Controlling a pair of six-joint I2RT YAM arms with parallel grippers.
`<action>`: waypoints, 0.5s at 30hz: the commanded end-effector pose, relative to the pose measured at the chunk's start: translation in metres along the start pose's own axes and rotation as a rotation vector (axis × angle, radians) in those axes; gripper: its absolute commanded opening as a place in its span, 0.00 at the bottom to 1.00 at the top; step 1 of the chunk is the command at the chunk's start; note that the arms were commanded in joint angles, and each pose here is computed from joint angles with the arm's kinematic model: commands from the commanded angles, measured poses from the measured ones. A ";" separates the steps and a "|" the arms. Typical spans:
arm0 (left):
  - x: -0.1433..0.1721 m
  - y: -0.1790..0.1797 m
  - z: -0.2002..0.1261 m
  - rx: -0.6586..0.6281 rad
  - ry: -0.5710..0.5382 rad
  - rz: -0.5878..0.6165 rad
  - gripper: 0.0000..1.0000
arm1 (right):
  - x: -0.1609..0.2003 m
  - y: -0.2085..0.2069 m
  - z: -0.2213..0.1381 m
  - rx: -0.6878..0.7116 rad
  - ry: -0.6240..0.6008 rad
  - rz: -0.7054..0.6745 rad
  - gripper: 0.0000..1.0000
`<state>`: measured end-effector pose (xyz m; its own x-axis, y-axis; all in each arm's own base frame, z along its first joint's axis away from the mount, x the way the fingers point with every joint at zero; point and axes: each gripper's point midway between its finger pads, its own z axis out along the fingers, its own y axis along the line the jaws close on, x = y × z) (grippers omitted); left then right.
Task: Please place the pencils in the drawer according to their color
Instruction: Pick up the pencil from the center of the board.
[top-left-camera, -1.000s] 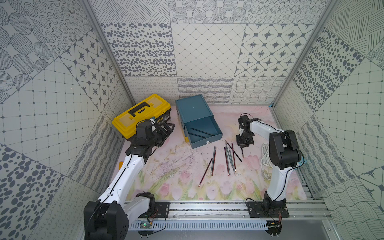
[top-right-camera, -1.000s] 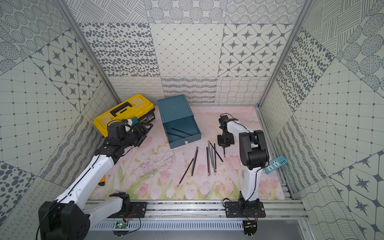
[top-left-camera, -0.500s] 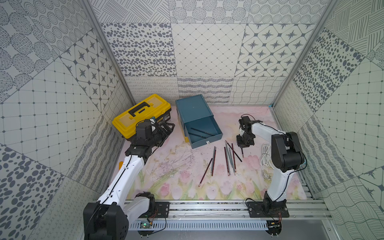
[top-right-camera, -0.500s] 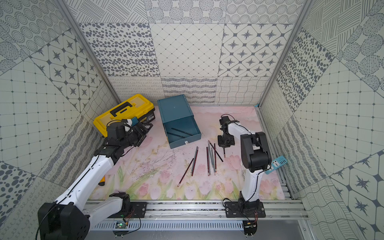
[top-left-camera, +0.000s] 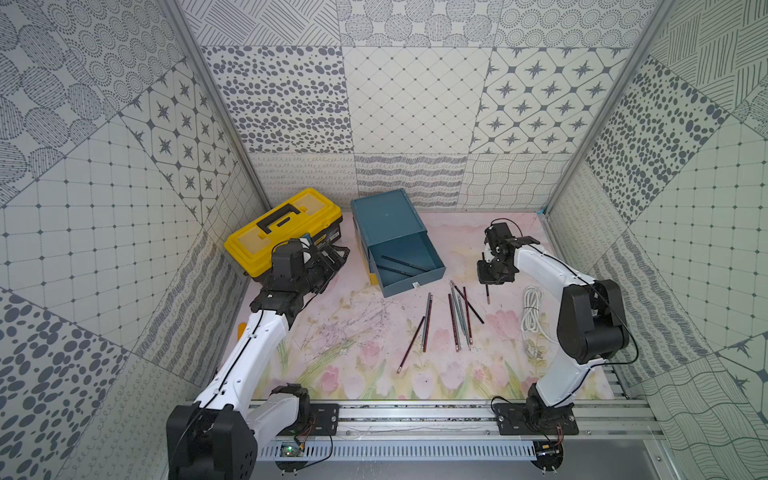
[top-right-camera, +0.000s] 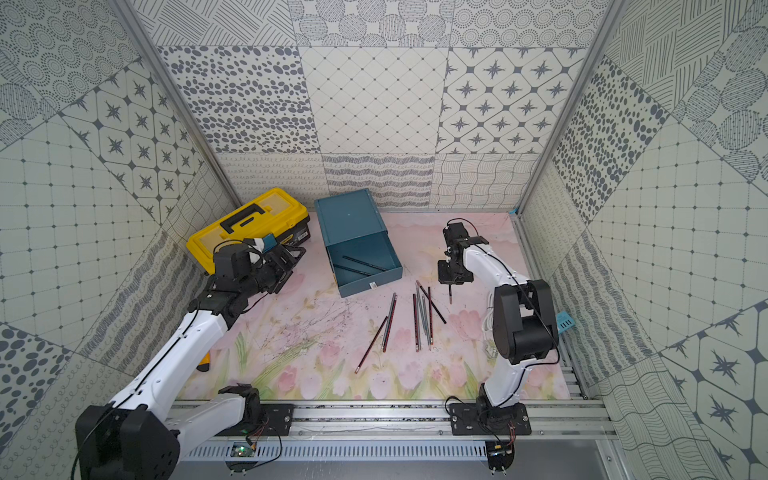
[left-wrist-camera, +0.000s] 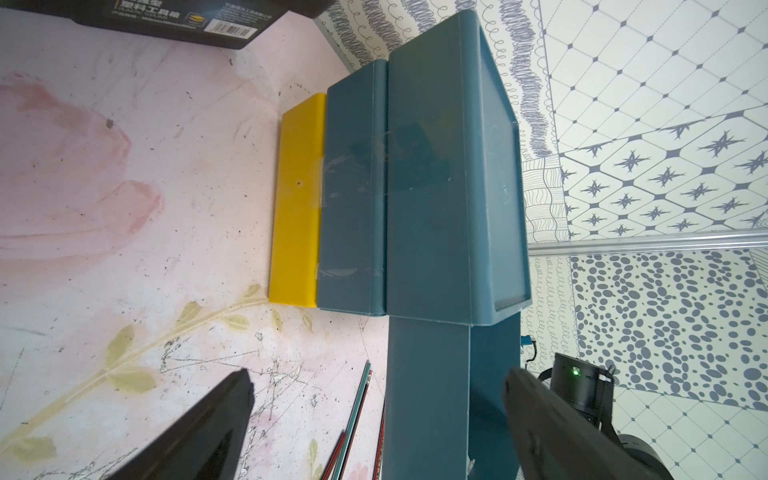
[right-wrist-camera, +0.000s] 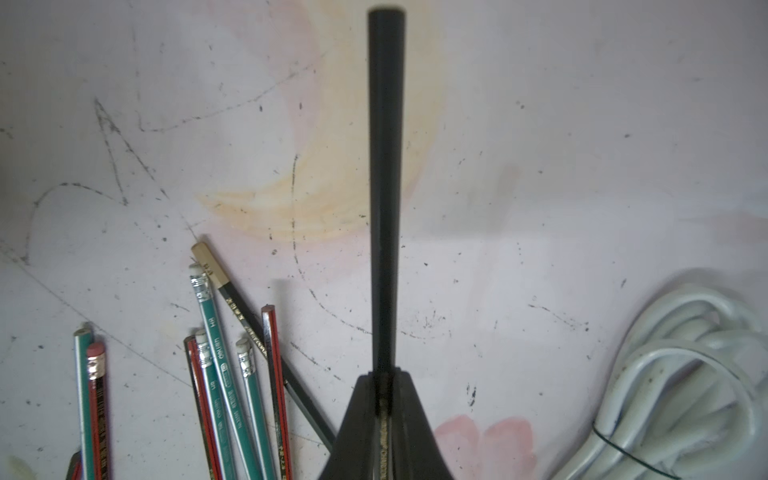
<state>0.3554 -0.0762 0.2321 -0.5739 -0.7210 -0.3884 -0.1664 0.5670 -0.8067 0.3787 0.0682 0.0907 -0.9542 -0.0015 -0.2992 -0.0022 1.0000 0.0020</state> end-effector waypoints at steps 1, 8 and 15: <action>-0.005 -0.005 -0.002 0.020 -0.019 0.008 0.99 | -0.023 0.004 -0.031 -0.009 -0.119 -0.012 0.00; -0.005 -0.005 -0.002 0.021 -0.019 0.008 0.99 | -0.045 0.016 -0.080 -0.057 -0.254 -0.027 0.00; -0.005 -0.004 -0.001 0.021 -0.017 0.008 0.99 | -0.064 0.047 -0.139 -0.110 -0.406 -0.121 0.00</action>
<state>0.3555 -0.0762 0.2322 -0.5737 -0.7210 -0.3886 -0.1661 0.5670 -0.8068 0.3954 0.0997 0.2001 -0.8273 -0.0546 -0.5592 -0.0975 0.9941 0.0473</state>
